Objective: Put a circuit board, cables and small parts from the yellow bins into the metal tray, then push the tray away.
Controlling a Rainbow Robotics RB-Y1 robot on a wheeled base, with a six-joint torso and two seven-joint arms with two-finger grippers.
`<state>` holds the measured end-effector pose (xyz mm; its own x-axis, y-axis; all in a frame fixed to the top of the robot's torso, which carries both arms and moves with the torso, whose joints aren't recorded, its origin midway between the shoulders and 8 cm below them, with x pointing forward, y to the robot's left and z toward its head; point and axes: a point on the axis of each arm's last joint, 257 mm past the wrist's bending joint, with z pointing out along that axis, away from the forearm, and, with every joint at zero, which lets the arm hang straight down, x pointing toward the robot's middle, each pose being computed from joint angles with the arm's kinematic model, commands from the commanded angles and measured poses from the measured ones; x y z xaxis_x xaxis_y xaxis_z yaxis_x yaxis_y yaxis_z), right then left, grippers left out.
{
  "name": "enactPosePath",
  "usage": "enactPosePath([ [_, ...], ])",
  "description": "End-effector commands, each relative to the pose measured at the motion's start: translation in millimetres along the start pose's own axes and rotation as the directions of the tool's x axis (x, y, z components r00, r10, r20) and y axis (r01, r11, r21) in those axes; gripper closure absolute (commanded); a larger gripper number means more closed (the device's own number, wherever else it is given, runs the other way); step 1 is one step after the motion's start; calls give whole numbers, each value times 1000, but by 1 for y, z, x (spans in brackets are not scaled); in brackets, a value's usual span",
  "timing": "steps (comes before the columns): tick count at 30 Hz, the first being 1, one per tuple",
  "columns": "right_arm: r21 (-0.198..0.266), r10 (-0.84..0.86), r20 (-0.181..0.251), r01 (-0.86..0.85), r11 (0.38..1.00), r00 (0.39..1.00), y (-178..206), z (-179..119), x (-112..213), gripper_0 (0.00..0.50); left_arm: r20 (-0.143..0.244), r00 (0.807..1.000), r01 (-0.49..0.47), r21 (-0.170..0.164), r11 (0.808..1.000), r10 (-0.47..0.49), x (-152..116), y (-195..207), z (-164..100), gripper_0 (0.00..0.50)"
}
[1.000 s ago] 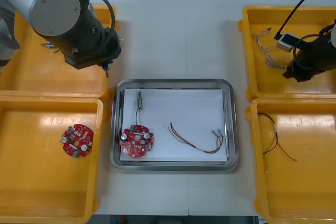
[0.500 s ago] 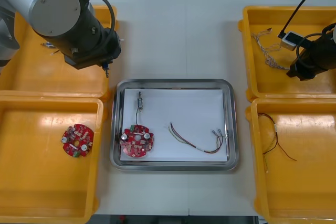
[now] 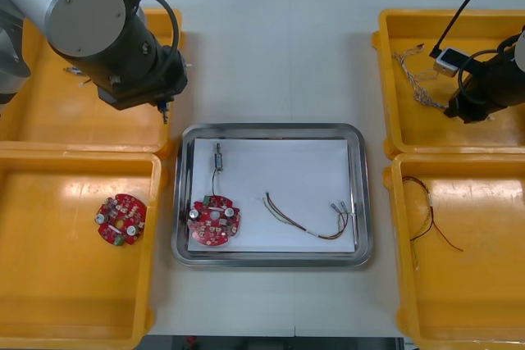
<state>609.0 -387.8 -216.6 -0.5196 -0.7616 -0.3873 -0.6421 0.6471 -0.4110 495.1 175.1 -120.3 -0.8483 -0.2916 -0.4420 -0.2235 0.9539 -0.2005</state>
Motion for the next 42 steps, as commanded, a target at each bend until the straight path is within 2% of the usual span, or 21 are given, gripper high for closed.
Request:
enactPosePath([
  [1, -37, -25, 13, 25, 999, 1000, 27, 20, -11, 26, 3, 999, -44, -35, 998, 45, -4, 19, -12, 500],
  [4, -40, -24, 13, 24, 999, 1000, 29, 21, -10, 25, -17, 997, -73, -54, 996, 72, 1, 25, -12, 500],
  [8, -47, -30, 12, 31, 998, 999, 33, 23, -12, 26, -26, 996, -84, -59, 995, 82, 2, 27, -13, 500],
  [10, -50, -32, 12, 32, 998, 999, 35, 24, -12, 33, -45, 993, -112, -74, 991, 109, 6, 32, -14, 500],
  [11, -51, -30, 10, 31, 998, 999, 35, 24, -11, 92, -52, 992, -123, -78, 989, 119, 7, 34, -14, 500],
  [12, -52, -30, 9, 31, 998, 1000, 35, 24, -10, 266, -61, 989, -142, -80, 987, 137, 9, 35, -15, 500],
  [13, -57, -32, 6, 32, 998, 999, 37, 24, -10, 463, -67, 987, -153, -82, 985, 147, 10, 37, -15, 500],
  [14, -64, -31, 2, 31, 997, 1000, 39, 25, -9, 500, -70, 986, -158, -81, 984, 152, 11, 37, -16, 500],
  [21, -69, -33, -1, 33, 997, 999, 40, 24, -9, 500, -77, 983, -170, -78, 982, 165, 12, 37, -16, 500],
  [27, -72, -2, 20, 3, 997, 1000, 29, 11, -14, 500, -78, 983, -171, -79, 982, 164, 12, 37, -16, 500],
  [33, -109, 18, 43, -14, 994, 999, 23, -19, -27, 500, -81, 983, -171, -90, 981, 164, 13, 40, -16, 500],
  [42, -160, 3, 34, 2, 987, 999, 22, -67, -37, 500, -85, 982, -175, -86, 981, 167, 14, 39, -16, 500],
])
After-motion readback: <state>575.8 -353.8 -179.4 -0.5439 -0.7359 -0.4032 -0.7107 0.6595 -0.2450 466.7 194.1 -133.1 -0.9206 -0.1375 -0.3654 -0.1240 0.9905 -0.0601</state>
